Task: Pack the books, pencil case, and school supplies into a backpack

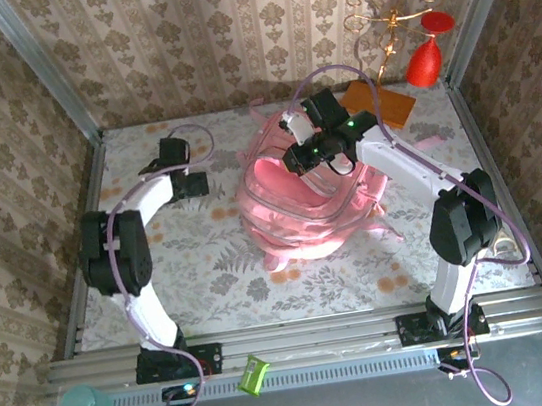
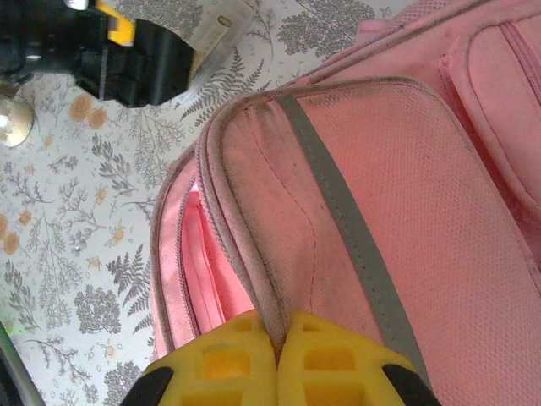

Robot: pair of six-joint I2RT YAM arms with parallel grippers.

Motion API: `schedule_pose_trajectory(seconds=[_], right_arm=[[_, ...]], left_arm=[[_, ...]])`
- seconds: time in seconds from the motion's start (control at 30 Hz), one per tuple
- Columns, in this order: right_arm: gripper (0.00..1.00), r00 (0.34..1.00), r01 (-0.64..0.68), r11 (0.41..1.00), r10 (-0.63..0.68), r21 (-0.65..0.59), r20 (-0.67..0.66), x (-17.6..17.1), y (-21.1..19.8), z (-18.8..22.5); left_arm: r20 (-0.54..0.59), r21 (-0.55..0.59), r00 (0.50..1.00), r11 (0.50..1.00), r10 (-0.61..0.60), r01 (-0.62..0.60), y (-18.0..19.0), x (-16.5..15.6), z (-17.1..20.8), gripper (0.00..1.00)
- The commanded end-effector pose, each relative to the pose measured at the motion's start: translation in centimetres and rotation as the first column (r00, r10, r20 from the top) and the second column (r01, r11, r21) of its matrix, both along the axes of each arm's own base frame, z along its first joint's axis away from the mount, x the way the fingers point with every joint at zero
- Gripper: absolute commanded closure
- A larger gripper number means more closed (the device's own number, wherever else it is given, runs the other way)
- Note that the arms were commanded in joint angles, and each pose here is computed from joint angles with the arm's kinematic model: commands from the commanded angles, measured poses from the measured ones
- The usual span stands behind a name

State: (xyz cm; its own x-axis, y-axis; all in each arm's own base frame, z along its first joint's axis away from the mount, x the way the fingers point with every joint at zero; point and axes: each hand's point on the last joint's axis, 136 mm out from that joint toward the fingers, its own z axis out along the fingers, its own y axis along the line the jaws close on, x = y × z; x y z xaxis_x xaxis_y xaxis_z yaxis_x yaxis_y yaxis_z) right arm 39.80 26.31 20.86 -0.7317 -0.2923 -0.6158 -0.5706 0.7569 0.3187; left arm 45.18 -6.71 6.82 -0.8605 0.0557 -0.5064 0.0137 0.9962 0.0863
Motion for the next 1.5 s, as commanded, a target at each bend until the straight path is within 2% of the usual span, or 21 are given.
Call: schedule_pose_trajectory(seconds=[0.0, 0.1, 0.2, 0.43, 0.6, 0.77, 0.87, 0.93, 1.03, 1.13, 1.27, 1.4, 1.47], right_arm=[[1.0, 0.999, -0.007, 1.0, 0.006, 0.009, 0.045, 0.4, 0.1, 1.3], [1.0, 0.999, -0.007, 1.0, 0.007, 0.006, 0.044, 0.5, 0.1, 1.2], [1.0, 0.999, -0.005, 1.0, 0.005, 0.007, 0.043, 0.5, 0.1, 1.3], [1.0, 0.999, -0.005, 1.0, 0.005, 0.007, 0.04, 0.4, 0.1, 1.1], [1.0, 0.999, -0.006, 1.0, 0.006, 0.009, 0.039, 0.5, 0.2, 1.0], [1.0, 0.999, -0.004, 1.0, 0.004, 0.01, 0.037, 0.5, 0.1, 1.0], [1.0, 0.999, -0.004, 1.0, 0.004, 0.017, 0.035, 0.4, 0.2, 1.1], [1.0, 0.999, 0.002, 1.0, -0.003, 0.017, 0.033, 0.4, 0.2, 1.1], [1.0, 0.999, 0.012, 0.999, -0.013, 0.03, 0.036, 0.4, 0.1, 1.4], [1.0, 0.999, 0.022, 0.998, -0.024, 0.053, 0.029, 0.2, 0.3, 1.5], [1.0, 0.999, 0.039, 0.996, -0.04, 0.087, 0.015, 0.5, 0.7, 1.9], [1.0, 0.999, 0.047, 0.992, -0.048, 0.114, 0.0, 0.9, 1.2, 2.6], [1.0, 0.999, 0.041, 0.991, -0.04, 0.131, -0.006, 1.0, 1.6, 3.0]], left_arm=[[-0.109, -0.007, 0.99, 0.996, -0.09, 0.089, -0.2, -0.4, -1.3, 0.1], [-0.133, -0.061, 0.986, 0.994, -0.099, 0.091, -0.6, -0.1, -2.3, 0.08], [-0.142, -0.07, 0.985, 0.993, -0.1, 0.09, -0.7, 0.2, -2.4, 0.08], [-0.219, -0.088, 0.971, 0.993, -0.09, 0.073, -1.0, 0.1, -3.8, 0.16], [-0.257, -0.089, 0.963, 0.994, -0.085, 0.064, -1.0, 0.1, -4.5, 0.33], [-0.277, -0.074, 0.959, 0.996, -0.061, 0.042, -0.5, 0.2, -4.9, 0.4], [-0.283, -0.058, 0.958, 0.998, -0.046, 0.031, -0.2, 0.0, -4.9, 0.51], [-0.242, -0.08, 0.97, 0.997, -0.038, 0.02, -0.4, 0.0, -3.7, 0.59], [-0.103, -0.193, 0.994, 0.981, -0.038, 0.017, -1.9, -0.5, 0.4, 0.65], [0.027, -0.346, 0.999, 0.937, -0.034, 0.041, -4.6, -2.9, 4.7, 0.68], [0.174, -0.527, 0.984, 0.84, -0.04, 0.127, -10.1, -7.4, 11.0, 0.67], [0.244, -0.673, 0.969, 0.715, -0.029, 0.191, -16.0, -11.6, 14.7, 0.66], [0.241, -0.724, 0.97, 0.661, -0.023, 0.196, -18.0, -12.7, 15.6, 0.66]])
